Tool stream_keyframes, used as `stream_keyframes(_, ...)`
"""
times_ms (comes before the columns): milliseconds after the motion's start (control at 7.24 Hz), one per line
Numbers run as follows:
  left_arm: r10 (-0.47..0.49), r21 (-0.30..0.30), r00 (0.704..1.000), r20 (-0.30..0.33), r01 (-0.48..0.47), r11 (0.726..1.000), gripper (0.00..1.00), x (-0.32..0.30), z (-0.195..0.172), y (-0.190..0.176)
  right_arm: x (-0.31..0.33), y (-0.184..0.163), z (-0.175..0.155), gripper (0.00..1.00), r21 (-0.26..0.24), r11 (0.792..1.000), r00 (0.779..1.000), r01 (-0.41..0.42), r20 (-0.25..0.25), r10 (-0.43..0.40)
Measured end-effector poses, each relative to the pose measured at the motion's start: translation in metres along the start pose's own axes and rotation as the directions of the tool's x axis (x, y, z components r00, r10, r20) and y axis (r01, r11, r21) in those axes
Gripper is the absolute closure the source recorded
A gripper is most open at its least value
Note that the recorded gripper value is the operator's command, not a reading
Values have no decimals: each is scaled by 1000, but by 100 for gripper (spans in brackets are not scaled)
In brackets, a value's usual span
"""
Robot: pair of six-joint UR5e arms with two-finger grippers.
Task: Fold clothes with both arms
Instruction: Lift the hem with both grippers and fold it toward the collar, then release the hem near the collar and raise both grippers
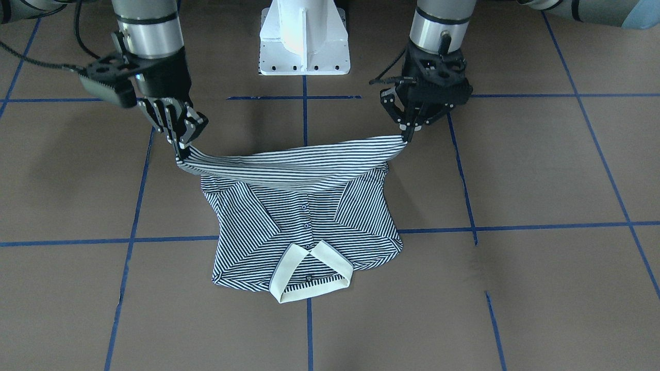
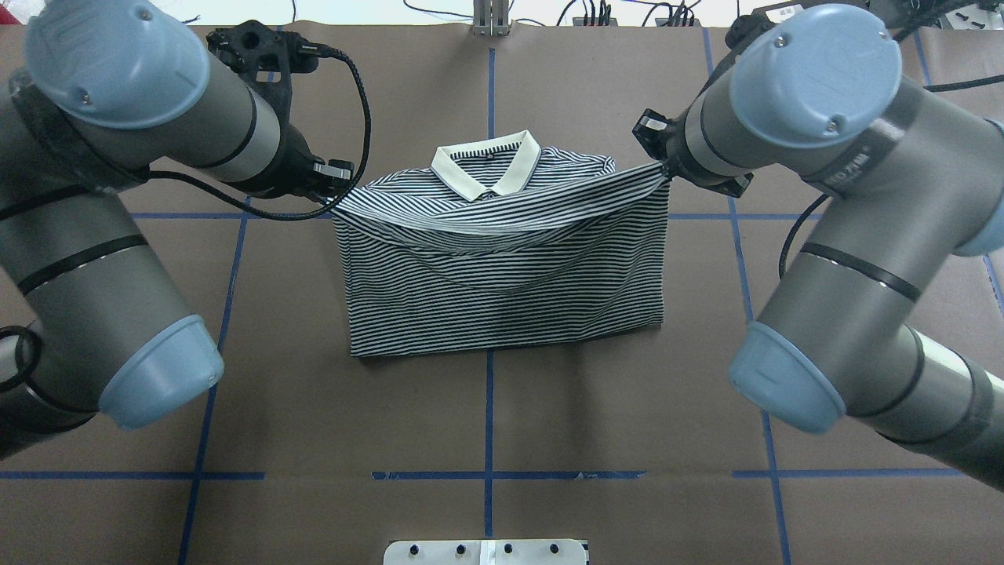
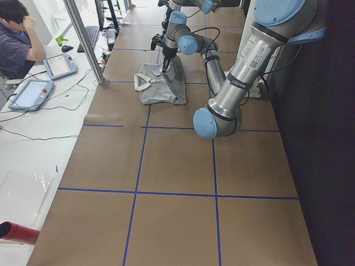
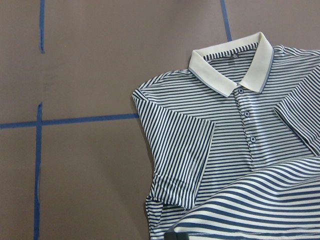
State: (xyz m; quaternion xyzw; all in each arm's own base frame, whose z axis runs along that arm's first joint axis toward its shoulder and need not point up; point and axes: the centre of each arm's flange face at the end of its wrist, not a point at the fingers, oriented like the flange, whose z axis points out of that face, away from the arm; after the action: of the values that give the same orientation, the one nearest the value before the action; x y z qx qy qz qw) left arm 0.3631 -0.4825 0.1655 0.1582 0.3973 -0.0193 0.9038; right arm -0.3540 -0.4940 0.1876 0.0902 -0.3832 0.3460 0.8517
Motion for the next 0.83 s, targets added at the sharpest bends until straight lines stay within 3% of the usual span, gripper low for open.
stream_keyframes(553,6,53,1000,-5,-5,999,100,-14,115,-48,-58,-42,155,100,30,1000,1000,8,4,-8)
stream_keyframes(829,4,62,1000,4,-5,998,100,-23,157,-58,-53,-41,189,97,28,999,1000,15,-12,-15)
